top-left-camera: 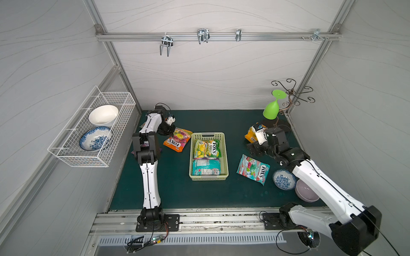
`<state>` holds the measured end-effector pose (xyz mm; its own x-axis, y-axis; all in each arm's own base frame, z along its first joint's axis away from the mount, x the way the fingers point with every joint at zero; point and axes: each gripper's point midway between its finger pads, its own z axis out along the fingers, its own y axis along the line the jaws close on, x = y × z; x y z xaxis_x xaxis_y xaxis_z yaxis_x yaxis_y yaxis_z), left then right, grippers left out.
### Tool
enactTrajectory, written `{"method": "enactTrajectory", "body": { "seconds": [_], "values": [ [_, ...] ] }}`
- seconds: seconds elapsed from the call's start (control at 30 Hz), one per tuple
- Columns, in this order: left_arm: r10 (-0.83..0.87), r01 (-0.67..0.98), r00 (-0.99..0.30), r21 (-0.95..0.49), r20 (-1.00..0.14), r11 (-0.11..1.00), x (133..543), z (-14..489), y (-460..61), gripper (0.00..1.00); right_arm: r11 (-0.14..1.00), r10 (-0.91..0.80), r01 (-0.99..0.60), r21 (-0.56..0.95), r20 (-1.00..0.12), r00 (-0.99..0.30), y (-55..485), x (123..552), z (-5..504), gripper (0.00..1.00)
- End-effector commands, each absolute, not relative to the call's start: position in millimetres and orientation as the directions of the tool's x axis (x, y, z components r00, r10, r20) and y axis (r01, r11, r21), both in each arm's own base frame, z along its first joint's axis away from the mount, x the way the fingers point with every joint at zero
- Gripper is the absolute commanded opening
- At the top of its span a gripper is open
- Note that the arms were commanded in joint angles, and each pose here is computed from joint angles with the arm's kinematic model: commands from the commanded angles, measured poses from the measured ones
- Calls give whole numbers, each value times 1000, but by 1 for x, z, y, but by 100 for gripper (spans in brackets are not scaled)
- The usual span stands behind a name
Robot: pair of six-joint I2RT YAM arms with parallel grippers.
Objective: Put the candies in the basket
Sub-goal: Pick up the candy at the center of the board.
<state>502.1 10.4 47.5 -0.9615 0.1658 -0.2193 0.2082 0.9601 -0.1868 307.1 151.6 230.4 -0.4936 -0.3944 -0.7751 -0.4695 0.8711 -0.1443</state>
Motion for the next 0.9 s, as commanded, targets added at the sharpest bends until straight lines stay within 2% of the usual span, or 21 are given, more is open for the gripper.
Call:
{"method": "enactTrajectory", "body": {
  "seconds": [0.0, 0.33, 0.63, 0.87],
  "values": [
    [214, 263, -918, -109, -334, 959, 507, 99, 18, 0, 873, -389, -462, -157, -794, -467, 151, 307, 239, 99],
    [337, 393, -802, -10, -493, 920, 492, 191, 3, 0, 869, -393, -467, -166, -804, -446, 152, 303, 242, 99],
    [500, 561, -651, 82, -571, 824, 448, 252, -45, 0, 871, -402, -454, -187, -804, -439, 148, 303, 244, 99],
    [562, 682, -550, 56, -617, 729, 403, 286, -95, 0, 876, -397, -443, -189, -805, -440, 147, 304, 244, 99]
  ]
}}
